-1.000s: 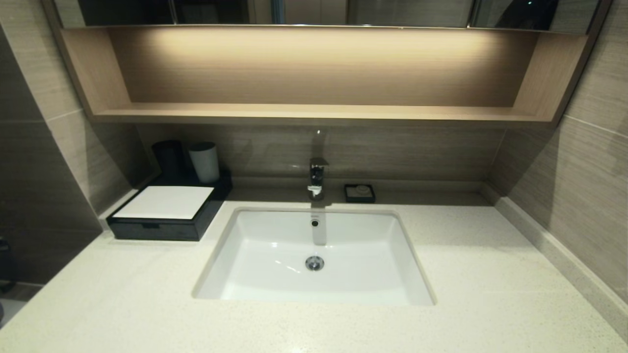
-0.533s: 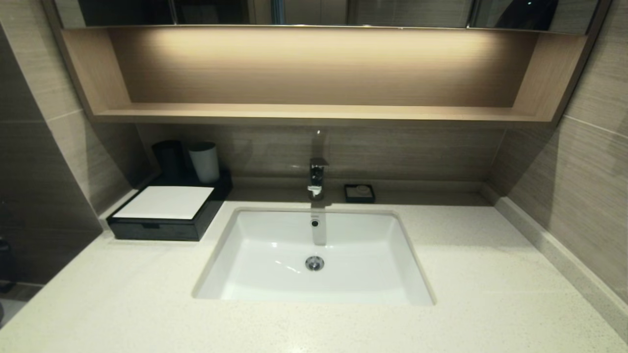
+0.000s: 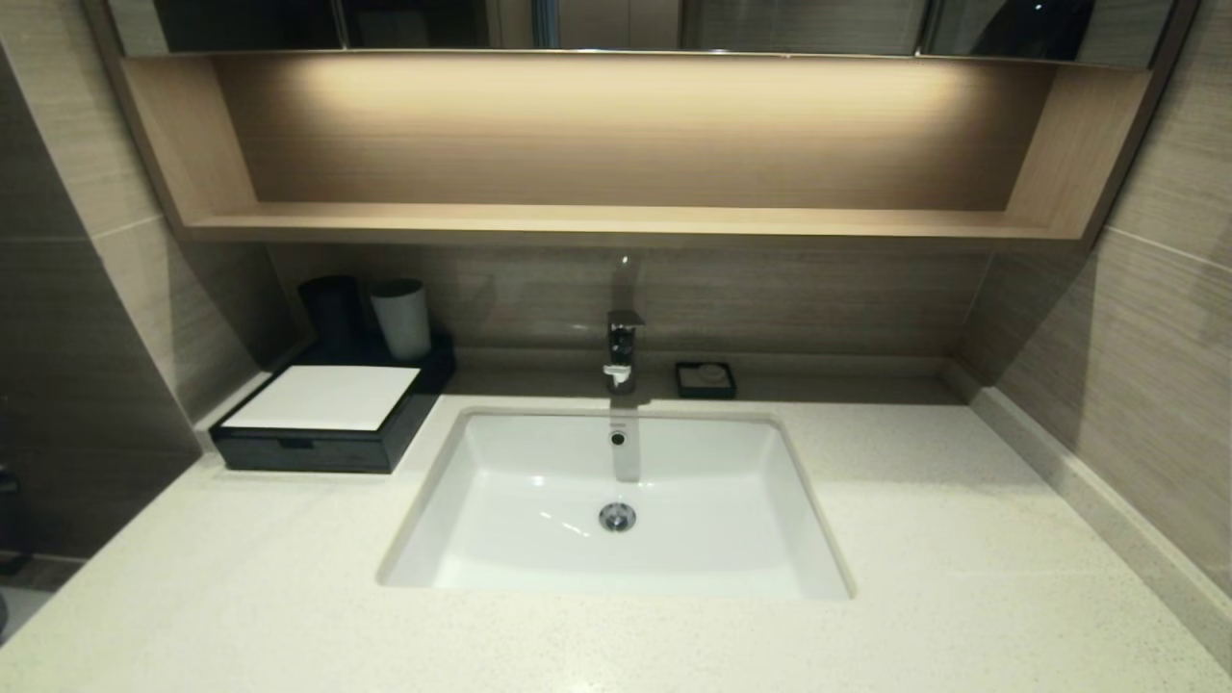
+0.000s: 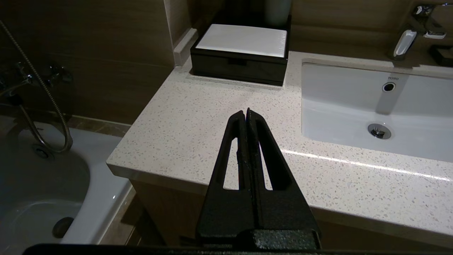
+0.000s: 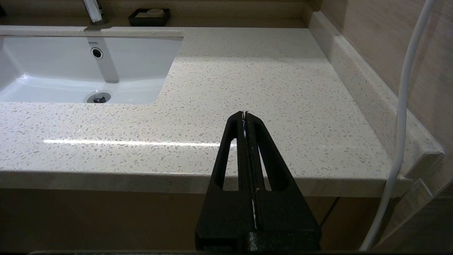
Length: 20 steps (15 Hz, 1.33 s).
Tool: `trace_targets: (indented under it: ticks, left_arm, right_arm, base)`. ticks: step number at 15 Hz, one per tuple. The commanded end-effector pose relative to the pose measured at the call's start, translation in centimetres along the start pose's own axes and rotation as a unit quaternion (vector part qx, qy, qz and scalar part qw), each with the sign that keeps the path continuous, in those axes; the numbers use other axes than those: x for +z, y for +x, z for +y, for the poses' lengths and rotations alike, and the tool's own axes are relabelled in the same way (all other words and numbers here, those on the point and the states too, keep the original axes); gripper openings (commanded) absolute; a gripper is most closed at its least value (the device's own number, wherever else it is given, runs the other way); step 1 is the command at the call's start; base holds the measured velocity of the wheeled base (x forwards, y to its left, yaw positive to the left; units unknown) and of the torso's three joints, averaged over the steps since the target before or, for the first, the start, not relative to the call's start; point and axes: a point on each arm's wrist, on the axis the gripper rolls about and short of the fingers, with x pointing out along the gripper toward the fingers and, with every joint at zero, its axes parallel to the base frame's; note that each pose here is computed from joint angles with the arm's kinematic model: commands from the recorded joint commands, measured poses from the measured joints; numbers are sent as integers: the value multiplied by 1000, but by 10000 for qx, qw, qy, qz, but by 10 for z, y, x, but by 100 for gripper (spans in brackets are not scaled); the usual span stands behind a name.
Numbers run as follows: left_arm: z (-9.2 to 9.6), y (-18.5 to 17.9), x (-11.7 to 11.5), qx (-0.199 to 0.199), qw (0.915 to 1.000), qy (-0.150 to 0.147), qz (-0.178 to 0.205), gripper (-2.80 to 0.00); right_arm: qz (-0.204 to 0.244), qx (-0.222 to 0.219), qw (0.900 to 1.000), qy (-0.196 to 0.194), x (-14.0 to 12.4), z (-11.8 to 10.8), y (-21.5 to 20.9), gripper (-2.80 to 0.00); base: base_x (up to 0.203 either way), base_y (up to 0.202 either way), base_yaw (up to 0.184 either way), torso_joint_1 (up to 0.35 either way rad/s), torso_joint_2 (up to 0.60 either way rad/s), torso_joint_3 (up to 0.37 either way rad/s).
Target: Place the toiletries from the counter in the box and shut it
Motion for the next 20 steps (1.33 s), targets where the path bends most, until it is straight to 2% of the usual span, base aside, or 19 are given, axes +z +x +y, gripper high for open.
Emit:
trace_targets:
  ticks: [1,5,8,11,19,20]
  left_arm:
    - [1,-9,-10,12,9998,17,-220,-280]
    - [2,-17,-27,-31,9987,128,-501,-280]
    - [2,-21,-31,-88,9978,118,-650,-280]
    - [1,-21,-38,-296,9962,113,-812,-280]
    - [-2,-4,-65,-487,9946,92,-908,-280]
    - [-3,-2,-68,-624,9943,113,-861,-280]
  right_arm:
    - [12,1,10000,-1,0,0,0,-280]
    - [4,1,10000,-1,0,0,0,-280]
    - [12,1,10000,-1,0,0,0,-280]
    - [12,1,10000,-1,0,0,0,-280]
    - [12,1,10000,-1,0,0,0,-280]
    - [7,1,10000,-1,0,0,0,-280]
  base:
    - [0,0,0,0,0,0]
    - [0,0,0,0,0,0]
    - [0,0,0,0,0,0]
    - [0,0,0,0,0,0]
    - [0,0,0,0,0,0]
    - [0,0,0,0,0,0]
